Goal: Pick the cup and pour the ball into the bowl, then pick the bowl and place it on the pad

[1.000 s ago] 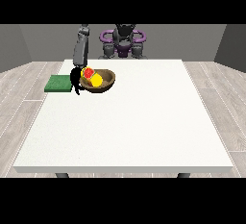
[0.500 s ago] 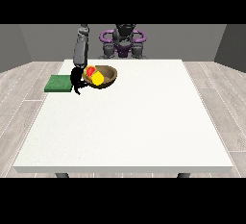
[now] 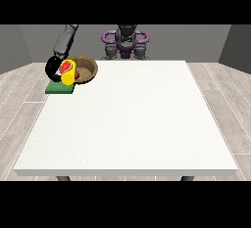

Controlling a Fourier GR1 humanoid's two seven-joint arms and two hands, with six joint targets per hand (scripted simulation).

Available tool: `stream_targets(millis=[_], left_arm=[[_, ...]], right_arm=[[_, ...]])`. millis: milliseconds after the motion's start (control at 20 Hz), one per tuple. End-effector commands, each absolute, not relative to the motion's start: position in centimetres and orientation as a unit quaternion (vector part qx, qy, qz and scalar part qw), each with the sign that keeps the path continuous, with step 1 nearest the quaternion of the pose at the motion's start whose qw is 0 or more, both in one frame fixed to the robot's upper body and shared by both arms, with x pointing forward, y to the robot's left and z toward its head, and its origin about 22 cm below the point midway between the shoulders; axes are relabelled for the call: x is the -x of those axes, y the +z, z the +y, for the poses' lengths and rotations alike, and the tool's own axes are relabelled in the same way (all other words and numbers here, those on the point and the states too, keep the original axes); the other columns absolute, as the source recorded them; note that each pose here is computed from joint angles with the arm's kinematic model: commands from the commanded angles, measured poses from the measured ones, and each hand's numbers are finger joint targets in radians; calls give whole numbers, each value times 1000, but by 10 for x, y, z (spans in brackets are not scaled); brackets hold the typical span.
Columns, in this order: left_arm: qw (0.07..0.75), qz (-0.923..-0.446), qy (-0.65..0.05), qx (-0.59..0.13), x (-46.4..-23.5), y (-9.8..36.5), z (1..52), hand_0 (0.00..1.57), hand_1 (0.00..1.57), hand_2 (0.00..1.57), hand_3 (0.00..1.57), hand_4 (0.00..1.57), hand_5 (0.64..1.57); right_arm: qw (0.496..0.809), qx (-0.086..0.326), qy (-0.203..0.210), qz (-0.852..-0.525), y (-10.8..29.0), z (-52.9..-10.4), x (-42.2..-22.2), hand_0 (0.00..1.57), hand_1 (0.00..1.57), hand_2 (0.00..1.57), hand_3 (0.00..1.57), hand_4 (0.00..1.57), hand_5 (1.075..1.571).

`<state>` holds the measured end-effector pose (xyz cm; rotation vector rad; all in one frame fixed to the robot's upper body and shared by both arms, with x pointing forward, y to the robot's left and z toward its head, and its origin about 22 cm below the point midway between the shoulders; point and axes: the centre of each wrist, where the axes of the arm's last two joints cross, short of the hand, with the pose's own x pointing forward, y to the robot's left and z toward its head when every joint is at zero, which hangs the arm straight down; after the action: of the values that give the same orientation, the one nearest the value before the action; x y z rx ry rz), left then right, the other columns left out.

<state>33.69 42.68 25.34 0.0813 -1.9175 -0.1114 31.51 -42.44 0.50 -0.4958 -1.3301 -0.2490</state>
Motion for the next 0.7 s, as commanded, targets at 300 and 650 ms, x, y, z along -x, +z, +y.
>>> stream_targets(millis=[300, 650], left_arm=[[579, -813, -25, -58, -315, 222, 471, 0, 0, 0, 0, 1205, 1543], [596, -799, -3, -85, -309, 192, 493, 0, 0, 0, 0, 1210, 1555]], right_arm=[[754, 263, -106, -593, 103, -513, -303, 1571, 1571, 1571, 585, 1094, 1564], [779, 255, -52, -570, 77, -467, -324, 1571, 1571, 1571, 381, 1123, 1568]])
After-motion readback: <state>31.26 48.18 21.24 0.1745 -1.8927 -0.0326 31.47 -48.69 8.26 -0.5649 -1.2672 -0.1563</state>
